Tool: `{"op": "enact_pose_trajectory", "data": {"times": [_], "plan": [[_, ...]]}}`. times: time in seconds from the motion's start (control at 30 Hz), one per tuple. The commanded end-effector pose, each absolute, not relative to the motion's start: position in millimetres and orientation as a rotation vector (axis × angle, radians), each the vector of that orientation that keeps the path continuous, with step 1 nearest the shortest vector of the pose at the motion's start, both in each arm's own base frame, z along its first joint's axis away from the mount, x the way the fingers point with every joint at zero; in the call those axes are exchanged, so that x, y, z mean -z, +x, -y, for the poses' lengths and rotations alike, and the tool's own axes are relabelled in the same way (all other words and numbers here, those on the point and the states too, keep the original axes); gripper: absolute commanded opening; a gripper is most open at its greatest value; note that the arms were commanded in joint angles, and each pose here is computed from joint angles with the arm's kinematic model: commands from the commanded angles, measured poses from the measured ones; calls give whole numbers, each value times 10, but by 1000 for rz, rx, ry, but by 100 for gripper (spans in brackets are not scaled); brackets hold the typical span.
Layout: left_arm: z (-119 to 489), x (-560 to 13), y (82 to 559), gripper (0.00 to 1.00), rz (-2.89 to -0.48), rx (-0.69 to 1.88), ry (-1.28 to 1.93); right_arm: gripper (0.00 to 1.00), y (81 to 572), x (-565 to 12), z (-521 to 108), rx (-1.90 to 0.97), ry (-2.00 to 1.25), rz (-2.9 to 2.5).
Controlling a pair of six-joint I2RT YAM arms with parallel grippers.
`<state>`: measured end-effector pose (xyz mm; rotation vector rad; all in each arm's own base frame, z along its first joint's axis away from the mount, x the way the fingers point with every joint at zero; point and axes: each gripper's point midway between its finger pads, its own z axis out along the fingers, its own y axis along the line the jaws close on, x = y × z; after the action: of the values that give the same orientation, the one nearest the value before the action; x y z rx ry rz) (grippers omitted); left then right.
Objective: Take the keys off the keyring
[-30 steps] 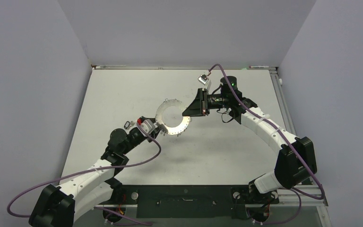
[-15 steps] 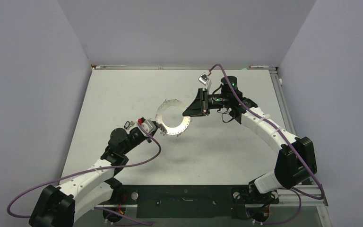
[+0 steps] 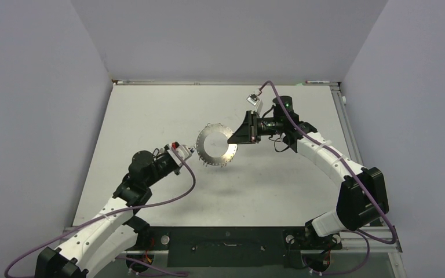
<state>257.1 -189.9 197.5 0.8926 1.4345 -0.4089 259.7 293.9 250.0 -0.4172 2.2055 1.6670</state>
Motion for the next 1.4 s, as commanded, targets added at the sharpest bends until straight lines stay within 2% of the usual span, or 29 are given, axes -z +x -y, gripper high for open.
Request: {"op": "enact_pose_trajectory", "data": {"times": [0.0,0.43,0.67,0.9,1.0,1.13,1.37], "plan": [[1822,-2044,2608,0,-1486,313,1006,5,2723,-2582,-2869,-1585,-464,-2082],[1834,-2146,2784,0,-1307,-6,1487,7,2644,-2280,-2897,-1604,-547,-2000],[1958,-2285,2782,0,-1044,-148,1672,20,2555,-2086,-2847,-1555,-602,-1971],[2077,-2366,2747,0,-899,-196,1732,30,2491,-2012,-2811,-1528,-657,-1957],[2105,-2384,2715,0,-863,-200,1738,42,2457,-1999,-2798,-1525,-673,-1951],[2141,-2406,2658,0,-853,-173,1761,52,2437,-2002,-2778,-1518,-693,-1944],[2178,-2509,2561,0,-810,-136,1752,64,2492,-2161,-2732,-1399,-803,-1870]]}}
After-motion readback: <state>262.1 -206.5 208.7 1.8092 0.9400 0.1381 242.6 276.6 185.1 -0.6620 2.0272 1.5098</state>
